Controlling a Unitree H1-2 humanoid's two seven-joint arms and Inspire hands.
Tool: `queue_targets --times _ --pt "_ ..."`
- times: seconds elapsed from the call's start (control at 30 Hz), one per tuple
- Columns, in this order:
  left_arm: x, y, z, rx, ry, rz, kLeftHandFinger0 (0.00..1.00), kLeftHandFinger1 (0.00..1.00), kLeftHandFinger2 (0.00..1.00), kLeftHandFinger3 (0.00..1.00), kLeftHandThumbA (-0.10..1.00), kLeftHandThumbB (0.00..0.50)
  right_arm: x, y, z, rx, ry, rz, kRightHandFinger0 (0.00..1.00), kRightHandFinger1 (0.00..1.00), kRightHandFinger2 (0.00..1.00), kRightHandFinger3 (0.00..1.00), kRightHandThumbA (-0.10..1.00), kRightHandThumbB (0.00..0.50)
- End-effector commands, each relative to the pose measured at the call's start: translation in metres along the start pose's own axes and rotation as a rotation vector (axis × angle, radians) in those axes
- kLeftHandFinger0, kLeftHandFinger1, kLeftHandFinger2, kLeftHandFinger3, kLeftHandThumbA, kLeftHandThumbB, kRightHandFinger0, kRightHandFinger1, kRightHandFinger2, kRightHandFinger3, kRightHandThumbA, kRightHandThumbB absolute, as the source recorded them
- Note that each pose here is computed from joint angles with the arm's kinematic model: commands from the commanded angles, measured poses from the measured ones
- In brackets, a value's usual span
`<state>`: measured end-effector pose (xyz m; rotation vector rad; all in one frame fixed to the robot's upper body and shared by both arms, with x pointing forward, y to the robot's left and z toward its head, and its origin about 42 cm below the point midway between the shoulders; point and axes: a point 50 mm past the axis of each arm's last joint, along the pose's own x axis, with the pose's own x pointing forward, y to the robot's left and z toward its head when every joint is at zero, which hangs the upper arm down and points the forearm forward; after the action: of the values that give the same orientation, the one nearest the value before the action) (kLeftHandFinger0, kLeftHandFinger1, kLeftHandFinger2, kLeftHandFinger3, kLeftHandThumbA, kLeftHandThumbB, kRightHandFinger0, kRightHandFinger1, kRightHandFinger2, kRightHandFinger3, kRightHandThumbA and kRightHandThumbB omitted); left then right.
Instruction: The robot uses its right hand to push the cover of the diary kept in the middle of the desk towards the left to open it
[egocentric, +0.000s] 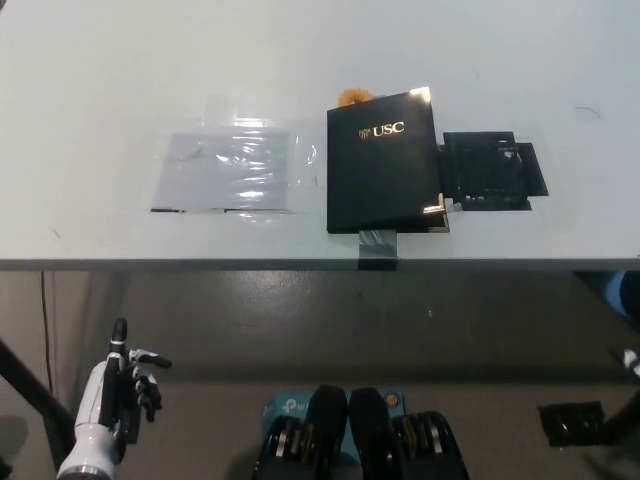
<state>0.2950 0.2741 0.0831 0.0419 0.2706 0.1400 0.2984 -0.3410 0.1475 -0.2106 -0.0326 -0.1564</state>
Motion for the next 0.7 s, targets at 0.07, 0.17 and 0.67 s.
queue_targets --times 0.07,0.17,0.67 --pt "0.004 0.002 0.011 0.006 -0.032 0.013 0.14 0.17 0.13 0.33 1.00 0.445 0.023 0.027 0.087 -0.004 -0.227 0.165 0.31 0.31 0.41 0.67 1.00 0.143" --pt "0.004 0.002 0.011 0.009 -0.034 0.013 0.15 0.18 0.14 0.36 1.00 0.435 0.026 0.043 0.116 0.008 -0.293 0.225 0.34 0.33 0.42 0.67 1.00 0.144" --pt "0.002 0.001 0.010 -0.002 -0.023 0.003 0.14 0.19 0.15 0.36 1.00 0.456 0.085 0.116 0.184 0.462 -0.234 0.261 0.50 0.52 0.61 0.73 1.00 0.165"
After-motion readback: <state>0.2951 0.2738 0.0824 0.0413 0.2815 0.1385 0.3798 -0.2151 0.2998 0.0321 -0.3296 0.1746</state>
